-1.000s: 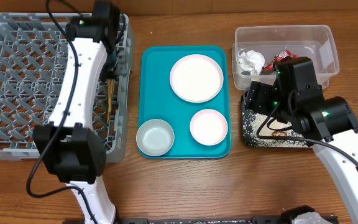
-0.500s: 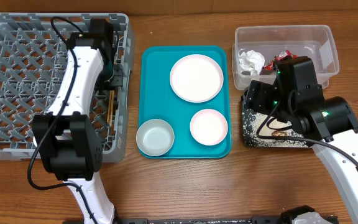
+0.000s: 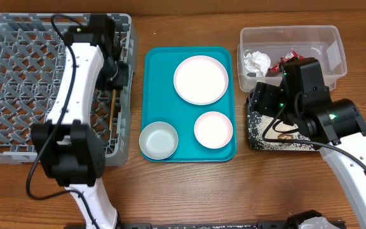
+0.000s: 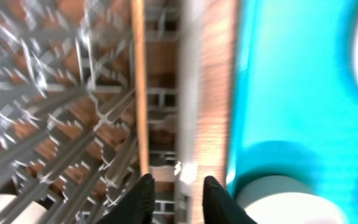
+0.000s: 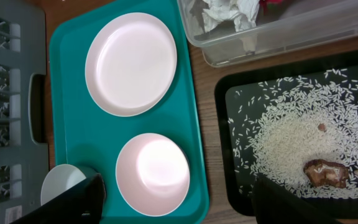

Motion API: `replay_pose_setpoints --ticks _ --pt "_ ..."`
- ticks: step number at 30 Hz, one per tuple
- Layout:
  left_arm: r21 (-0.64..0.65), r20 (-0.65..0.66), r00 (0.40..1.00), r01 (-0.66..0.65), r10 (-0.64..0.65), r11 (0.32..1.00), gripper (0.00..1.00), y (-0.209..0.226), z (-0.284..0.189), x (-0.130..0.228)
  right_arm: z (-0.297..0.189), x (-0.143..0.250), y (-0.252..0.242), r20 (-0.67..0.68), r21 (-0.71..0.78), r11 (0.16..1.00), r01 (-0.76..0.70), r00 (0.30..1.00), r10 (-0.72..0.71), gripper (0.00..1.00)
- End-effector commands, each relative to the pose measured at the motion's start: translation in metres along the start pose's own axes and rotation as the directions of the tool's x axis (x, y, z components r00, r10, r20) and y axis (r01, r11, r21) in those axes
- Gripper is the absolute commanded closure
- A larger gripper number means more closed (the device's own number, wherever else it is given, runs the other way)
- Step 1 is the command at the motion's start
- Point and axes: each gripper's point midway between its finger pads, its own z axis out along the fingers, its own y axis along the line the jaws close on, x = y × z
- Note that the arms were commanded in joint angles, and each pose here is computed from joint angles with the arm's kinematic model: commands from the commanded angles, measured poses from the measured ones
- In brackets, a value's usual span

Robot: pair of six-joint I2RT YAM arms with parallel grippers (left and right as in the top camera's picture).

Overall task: Sort waste into correct bins and load items into the dishwasher
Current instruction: 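Place the chopstick into the dish rack with the left gripper, then reach the left gripper to the small white plate and grasp its rim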

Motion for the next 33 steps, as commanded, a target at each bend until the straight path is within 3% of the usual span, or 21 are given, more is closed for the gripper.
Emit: replay_pose_setpoints --ticks 1,2,5,7,8,9,10,14,18,22,24,33 --pt "0.074 0.248 0.965 -0.106 0.084 0.992 0.66 -0.042 -0.094 -0.007 -0.006 -0.006 0.003 0.023 -0.015 1.000 -0.003 1.000 0.003 0.23" --pt "0.093 0.276 0.955 -0.135 0.105 0.986 0.58 -0.055 -0.106 -0.003 -0.006 -0.005 0.004 0.021 -0.018 1.000 -0.002 1.000 0.003 0.23" --pt "0.244 0.309 0.936 -0.252 0.171 0.936 0.00 -0.106 -0.129 0.017 -0.006 -0.004 0.005 0.015 -0.027 1.000 -0.002 1.000 0.003 0.22" --pt "0.326 0.297 0.929 -0.315 0.220 0.891 0.00 -0.135 -0.134 0.031 -0.006 -0.005 0.006 0.015 -0.028 1.000 -0.002 1.000 0.003 0.21" --pt "0.352 0.283 0.928 -0.334 0.241 0.874 0.05 -0.147 -0.133 0.038 -0.006 -0.005 0.006 0.015 -0.028 1.000 -0.002 1.000 0.003 0.21" --pt "0.360 0.264 0.929 -0.344 0.259 0.867 0.21 -0.155 -0.128 0.044 -0.006 -0.005 0.005 0.015 -0.027 1.000 -0.002 1.000 0.003 0.21" --pt "0.357 0.231 0.938 -0.328 0.257 0.875 0.28 -0.160 -0.120 0.050 -0.006 -0.005 0.005 0.015 -0.027 1.000 -0.002 1.000 0.002 0.20" --pt "0.323 0.084 0.984 -0.175 0.156 0.930 0.34 -0.172 -0.075 0.066 -0.006 -0.004 0.005 0.015 -0.027 1.000 -0.002 1.000 0.002 0.20" --pt "0.318 -0.005 0.993 -0.113 0.120 0.942 0.36 -0.186 -0.027 0.083 -0.006 -0.004 0.005 0.015 -0.027 1.000 -0.002 1.000 0.002 0.19" --pt "0.333 -0.055 0.990 -0.103 0.129 0.937 0.37 -0.196 0.015 0.099 -0.006 -0.005 0.006 0.016 -0.028 1.000 -0.002 1.000 0.002 0.19" --pt "0.339 -0.064 0.989 -0.107 0.136 0.935 0.44 -0.199 0.036 0.104 -0.006 -0.006 0.006 0.020 -0.030 1.000 -0.002 1.000 0.003 0.19" --pt "0.397 -0.074 0.985 -0.117 0.158 0.911 0.53 -0.216 0.087 0.115 -0.006 -0.007 0.007 0.026 -0.034 0.999 -0.001 1.000 0.002 0.18"
